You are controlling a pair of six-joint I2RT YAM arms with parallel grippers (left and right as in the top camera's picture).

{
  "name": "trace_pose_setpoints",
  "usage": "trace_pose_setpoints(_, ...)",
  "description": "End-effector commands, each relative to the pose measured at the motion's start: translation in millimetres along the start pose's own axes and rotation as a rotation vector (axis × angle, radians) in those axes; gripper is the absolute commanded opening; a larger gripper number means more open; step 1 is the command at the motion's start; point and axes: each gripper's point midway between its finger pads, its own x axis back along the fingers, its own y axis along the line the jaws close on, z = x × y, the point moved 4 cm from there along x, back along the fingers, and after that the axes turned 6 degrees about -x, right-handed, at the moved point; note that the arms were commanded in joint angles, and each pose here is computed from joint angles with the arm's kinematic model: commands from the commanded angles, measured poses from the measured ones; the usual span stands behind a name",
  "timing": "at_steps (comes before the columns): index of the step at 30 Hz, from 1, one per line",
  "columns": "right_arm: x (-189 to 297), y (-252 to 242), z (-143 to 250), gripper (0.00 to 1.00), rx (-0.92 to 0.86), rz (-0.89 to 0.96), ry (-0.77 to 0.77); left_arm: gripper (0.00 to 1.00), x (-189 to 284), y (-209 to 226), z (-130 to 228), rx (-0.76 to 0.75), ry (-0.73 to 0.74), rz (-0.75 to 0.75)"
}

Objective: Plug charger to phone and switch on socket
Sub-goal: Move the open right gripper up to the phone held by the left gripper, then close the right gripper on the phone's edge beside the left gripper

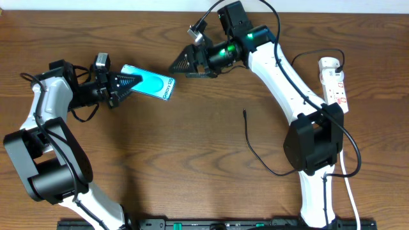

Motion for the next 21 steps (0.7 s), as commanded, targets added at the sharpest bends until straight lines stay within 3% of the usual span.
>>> trace_pose_setpoints(1,5,28,1,0.96,-0.117,-0.139,0.051,0.07,3,-20,-6,-0.052,-0.013,0.053)
trace_pose_setpoints(6,9,34,-4,0.98,-0.087,-0.183,0.048,0.07,3,-22,-5,-0.059,-0.014,0.053)
trace_pose_setpoints(21,28,-20,-5,0.99,-0.067,-0.324,0.066,0.07,4,-37,-2,-0.121,-0.018,0.052)
